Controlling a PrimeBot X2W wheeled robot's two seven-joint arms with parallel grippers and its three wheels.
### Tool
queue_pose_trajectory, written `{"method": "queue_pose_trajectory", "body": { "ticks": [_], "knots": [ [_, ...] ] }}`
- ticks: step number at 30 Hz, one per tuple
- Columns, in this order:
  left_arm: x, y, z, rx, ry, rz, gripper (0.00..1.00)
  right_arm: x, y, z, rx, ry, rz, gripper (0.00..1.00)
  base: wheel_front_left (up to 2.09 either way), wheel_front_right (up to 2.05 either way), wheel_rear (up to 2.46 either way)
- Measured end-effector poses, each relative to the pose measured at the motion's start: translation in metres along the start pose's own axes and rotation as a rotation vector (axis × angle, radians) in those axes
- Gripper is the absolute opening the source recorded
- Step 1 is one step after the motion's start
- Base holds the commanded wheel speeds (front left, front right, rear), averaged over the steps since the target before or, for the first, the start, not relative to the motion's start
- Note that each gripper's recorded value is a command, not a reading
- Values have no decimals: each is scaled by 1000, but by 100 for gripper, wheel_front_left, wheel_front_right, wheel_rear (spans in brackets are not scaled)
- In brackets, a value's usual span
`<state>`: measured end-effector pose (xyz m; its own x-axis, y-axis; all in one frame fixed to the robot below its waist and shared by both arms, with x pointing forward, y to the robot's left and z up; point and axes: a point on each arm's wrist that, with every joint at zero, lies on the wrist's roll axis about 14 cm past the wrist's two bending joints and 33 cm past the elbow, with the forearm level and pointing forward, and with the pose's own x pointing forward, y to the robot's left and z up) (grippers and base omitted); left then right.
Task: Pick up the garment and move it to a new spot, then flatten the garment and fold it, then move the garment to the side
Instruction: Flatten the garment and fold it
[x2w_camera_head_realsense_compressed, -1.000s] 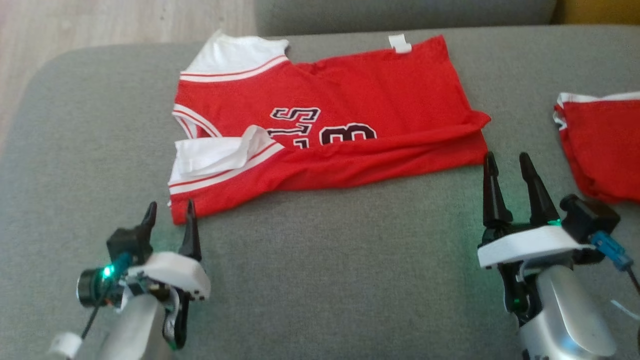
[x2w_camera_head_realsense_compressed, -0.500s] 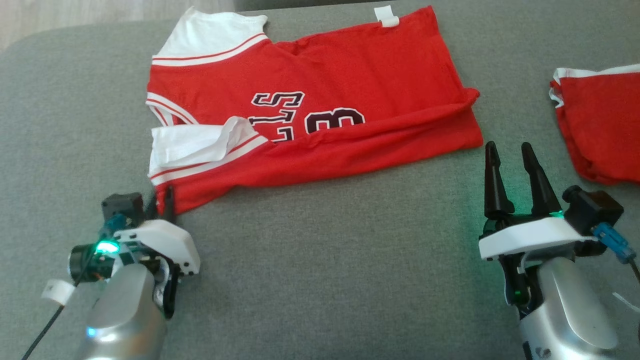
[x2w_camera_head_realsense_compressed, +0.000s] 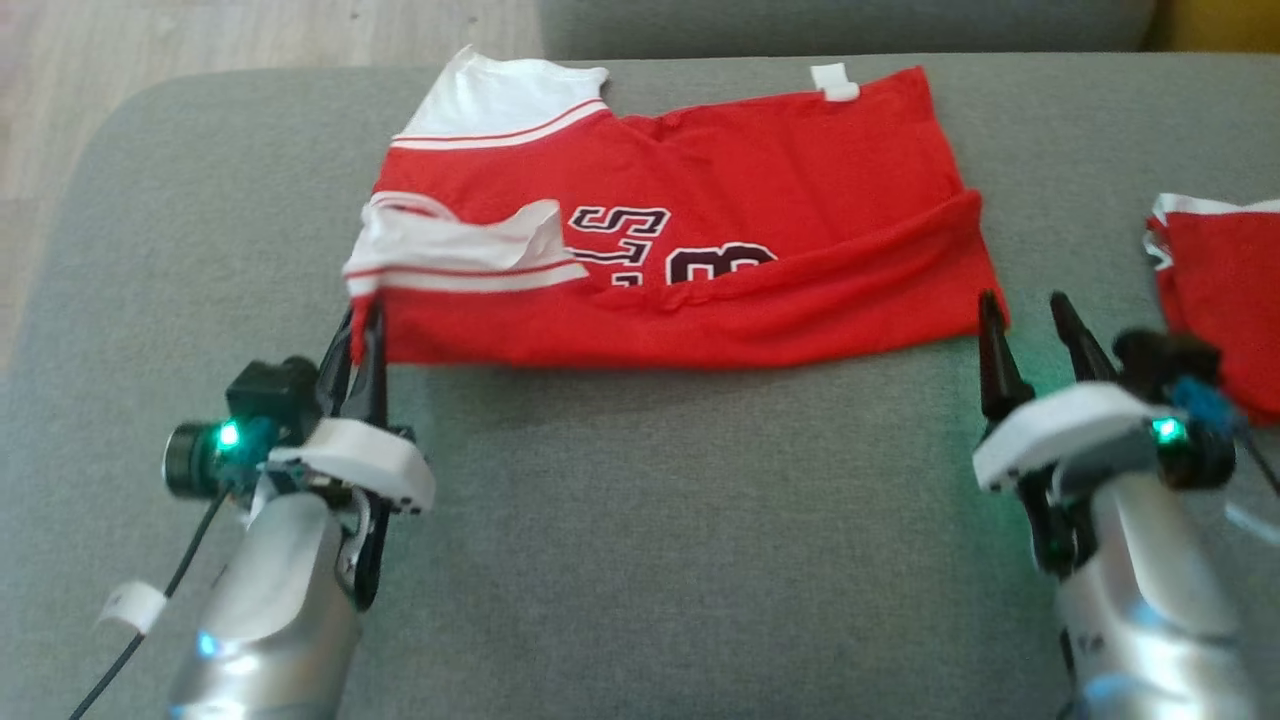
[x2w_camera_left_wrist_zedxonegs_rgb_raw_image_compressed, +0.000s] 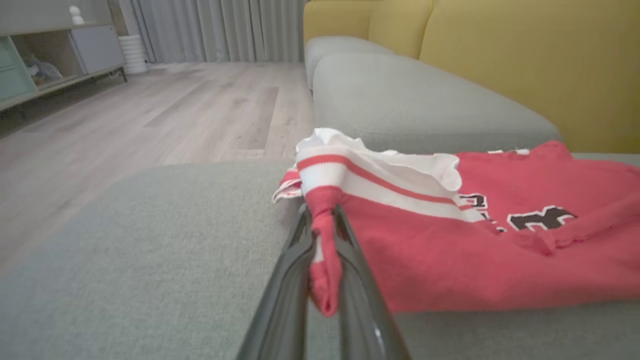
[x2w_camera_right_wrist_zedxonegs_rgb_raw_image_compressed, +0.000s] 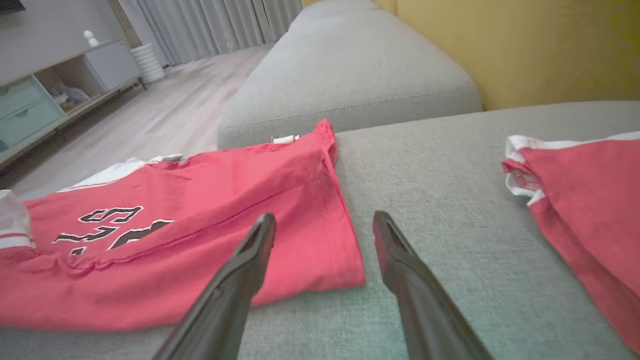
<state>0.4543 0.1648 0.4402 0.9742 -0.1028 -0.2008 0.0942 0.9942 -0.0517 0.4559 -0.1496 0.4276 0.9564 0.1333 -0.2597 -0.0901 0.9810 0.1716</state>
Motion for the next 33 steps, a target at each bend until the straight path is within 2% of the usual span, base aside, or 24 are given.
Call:
{"method": "queue_pose_trajectory", "body": {
  "ticks": [3, 7, 11, 18, 20, 21, 28, 33],
  "knots": [
    [1, -2, 12, 9, -38, -10, 0, 10, 1, 2, -10, 32, 0, 100, 0, 0, 0],
    [2, -7, 25, 16, -85, -32, 0, 21, -7, -20, 5, 169, -31, 100, 0, 0, 0],
    [3, -12, 26, 23, -95, -47, 0, 29, -7, -41, -59, 282, -34, 100, 0, 0, 0],
    [5, -12, 18, 25, -78, -51, 0, 50, -4, -47, -149, 371, -21, 100, 0, 0, 0],
    [6, -11, 17, 27, -75, -50, 0, 54, -4, -48, -169, 389, -21, 18, 0, 0, 0],
    [6, -10, 17, 29, -75, -49, 0, 55, -3, -48, -182, 392, -19, 0, 0, 0, 0],
    [-2, -4, 15, 46, -42, -25, 0, 42, -9, -41, -183, 364, -39, 0, 0, 0, 0],
    [-16, -3, 4, 66, 14, -20, 0, 21, -20, -36, -230, 333, -66, 0, 0, 0, 0]
  ]
}}
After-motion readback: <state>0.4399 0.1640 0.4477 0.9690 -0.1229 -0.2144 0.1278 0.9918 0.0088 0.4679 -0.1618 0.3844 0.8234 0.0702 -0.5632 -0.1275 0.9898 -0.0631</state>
